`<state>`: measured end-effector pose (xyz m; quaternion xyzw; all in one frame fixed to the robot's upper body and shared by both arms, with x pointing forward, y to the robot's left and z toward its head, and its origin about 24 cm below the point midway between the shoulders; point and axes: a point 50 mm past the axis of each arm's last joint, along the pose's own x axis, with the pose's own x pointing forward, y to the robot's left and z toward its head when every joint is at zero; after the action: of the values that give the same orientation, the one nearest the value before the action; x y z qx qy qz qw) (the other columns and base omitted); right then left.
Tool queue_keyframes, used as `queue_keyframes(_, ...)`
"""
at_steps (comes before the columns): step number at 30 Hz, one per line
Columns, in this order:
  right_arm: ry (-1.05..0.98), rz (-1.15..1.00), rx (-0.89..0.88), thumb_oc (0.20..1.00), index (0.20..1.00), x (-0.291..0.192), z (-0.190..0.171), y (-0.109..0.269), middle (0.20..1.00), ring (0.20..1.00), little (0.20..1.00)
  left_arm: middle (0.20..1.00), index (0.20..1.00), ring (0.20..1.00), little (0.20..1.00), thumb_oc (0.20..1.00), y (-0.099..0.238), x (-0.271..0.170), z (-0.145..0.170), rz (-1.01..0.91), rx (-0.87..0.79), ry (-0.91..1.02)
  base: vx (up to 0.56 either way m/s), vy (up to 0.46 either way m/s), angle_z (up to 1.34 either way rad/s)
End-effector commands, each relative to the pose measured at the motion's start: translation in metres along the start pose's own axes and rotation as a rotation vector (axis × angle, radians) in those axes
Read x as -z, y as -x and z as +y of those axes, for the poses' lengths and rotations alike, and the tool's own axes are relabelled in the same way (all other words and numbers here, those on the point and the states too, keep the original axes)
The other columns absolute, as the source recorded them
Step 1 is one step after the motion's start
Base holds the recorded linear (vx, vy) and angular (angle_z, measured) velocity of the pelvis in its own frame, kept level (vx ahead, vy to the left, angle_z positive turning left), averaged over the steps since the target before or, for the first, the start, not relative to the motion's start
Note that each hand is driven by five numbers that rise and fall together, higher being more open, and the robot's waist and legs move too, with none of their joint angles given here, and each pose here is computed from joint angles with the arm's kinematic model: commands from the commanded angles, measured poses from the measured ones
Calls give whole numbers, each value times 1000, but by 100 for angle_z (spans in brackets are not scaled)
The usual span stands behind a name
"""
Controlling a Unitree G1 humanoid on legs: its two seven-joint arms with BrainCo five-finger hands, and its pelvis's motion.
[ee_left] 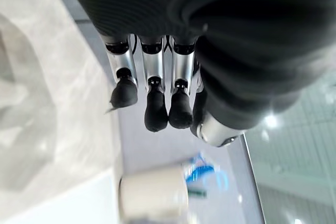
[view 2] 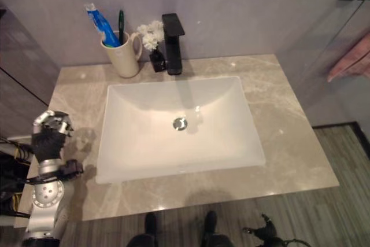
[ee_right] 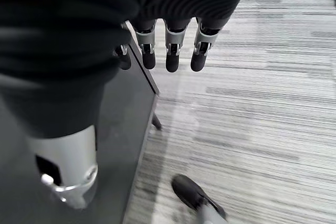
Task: Put brush and paste in cup on sink, flatten towel.
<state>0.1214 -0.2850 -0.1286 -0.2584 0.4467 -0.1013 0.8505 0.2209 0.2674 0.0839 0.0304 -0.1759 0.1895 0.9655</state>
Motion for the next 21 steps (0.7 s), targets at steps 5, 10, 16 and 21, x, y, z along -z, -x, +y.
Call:
queue_keyframes(5, -59, -19, 21, 1000, 1000, -9, 4, -2, 1000, 1000, 1000, 200, 200, 200, 200, 200, -16, -34, -7, -189, 79, 5, -64, 162, -23)
queue_keyframes(10, -15, 24, -37, 1000, 1000, 7, 23, 7, 1000, 1000, 1000, 200, 200, 200, 200, 200, -23, -52, -22, -281, 178, -26, -124, 226, -25)
queue_keyframes(16, -44, 68, -41, 1000, 1000, 17, 28, 11, 1000, 1000, 1000, 200, 200, 200, 200, 200, -32, -62, -40, -335, 254, -33, -92, 126, -36)
queue_keyframes(21, -68, 62, -45, 1000, 1000, 15, 35, 13, 1000, 1000, 1000, 200, 200, 200, 200, 200, -33, -58, -45, -323, 269, -55, -183, 35, -109)
